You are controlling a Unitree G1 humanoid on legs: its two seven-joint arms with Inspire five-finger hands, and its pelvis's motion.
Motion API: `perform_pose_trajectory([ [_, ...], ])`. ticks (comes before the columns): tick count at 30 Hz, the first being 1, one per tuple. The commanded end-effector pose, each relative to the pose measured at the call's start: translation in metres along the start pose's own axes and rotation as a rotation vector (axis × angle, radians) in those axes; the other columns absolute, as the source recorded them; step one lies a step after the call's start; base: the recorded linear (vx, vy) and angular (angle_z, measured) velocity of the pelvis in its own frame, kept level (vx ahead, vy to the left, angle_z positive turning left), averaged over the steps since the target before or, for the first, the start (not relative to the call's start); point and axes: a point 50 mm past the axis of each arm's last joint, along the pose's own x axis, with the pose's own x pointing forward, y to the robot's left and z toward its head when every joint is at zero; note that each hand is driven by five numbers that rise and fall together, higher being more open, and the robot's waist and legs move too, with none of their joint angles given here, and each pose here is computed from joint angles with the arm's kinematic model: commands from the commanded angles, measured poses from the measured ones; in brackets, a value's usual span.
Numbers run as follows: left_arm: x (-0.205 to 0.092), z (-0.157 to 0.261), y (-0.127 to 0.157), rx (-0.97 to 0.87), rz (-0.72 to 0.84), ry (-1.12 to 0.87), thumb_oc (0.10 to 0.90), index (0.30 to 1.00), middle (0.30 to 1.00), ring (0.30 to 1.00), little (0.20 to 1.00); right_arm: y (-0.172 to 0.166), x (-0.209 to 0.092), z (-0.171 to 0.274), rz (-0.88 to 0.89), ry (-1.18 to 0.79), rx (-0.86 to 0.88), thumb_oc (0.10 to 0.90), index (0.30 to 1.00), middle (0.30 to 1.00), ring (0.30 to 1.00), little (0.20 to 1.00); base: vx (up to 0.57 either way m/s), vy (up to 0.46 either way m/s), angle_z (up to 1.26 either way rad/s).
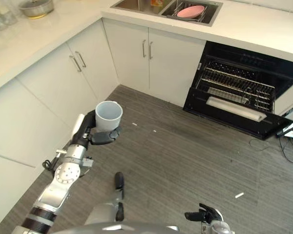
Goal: Place the dishes in the dishwasher.
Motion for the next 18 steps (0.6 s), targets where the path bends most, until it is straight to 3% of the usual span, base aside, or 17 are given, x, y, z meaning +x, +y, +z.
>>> perform_pose_trajectory([
  [1,0.027,0.083,0.028,-0.004,0.080,-0.428,0.400,0.300,0.300,0.300,0.300,0.003,-0.004,-0.014,0.019,0.001,-0.055,0.800,0.900,0.900,0.900,0.900,0.28,0.075,-0.51],
  [11,0.034,0.079,0.025,0.051,0.036,-0.401,0.400,0.300,0.300,0.300,0.300,0.024,-0.001,0.013,0.081,-0.096,-0.074,0.800,0.900,0.900,0.900,0.900,0.35,0.198,-0.59],
  [18,0.034,0.074,0.021,0.035,0.008,-0.379,0.400,0.300,0.300,0.300,0.300,0.008,-0.004,-0.013,0.036,-0.007,-0.015,0.800,0.900,0.900,0.900,0.900,0.11,-0.112,-0.49],
])
